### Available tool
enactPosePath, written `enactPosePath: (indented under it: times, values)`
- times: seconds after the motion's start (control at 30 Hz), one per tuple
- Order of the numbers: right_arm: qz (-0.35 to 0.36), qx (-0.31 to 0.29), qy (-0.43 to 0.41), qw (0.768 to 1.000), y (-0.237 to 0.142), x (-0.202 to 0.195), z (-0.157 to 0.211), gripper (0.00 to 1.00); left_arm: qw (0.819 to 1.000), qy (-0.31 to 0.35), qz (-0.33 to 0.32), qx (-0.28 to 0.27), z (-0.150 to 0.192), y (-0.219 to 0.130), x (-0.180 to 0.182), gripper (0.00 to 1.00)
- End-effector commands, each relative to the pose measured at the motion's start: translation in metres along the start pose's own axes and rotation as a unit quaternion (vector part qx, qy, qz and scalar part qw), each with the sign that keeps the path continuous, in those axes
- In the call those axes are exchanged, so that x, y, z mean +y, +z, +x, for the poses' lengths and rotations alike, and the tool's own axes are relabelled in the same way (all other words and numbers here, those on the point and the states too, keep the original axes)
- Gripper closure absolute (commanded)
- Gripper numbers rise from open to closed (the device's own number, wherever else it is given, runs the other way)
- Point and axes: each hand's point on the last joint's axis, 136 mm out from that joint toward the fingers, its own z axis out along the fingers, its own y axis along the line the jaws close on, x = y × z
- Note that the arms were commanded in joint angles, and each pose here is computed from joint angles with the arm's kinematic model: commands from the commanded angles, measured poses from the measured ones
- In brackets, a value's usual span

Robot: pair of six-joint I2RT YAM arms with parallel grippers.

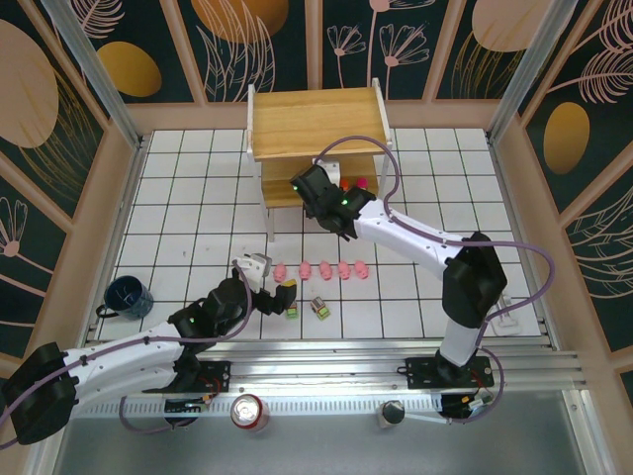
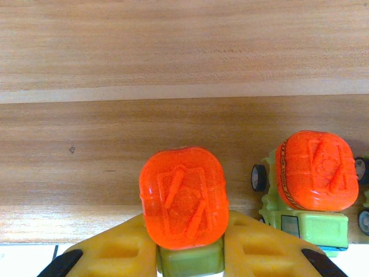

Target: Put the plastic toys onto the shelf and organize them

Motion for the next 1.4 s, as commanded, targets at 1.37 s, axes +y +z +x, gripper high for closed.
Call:
enactPosePath:
  times: [1.37]
  values:
    - [0.012,-0.04,0.042,0.998,0.008,-0.012,-0.016,0.59,1.0,0.007,0.009,-0.014,-0.005,-0.001,-0.003,0.05]
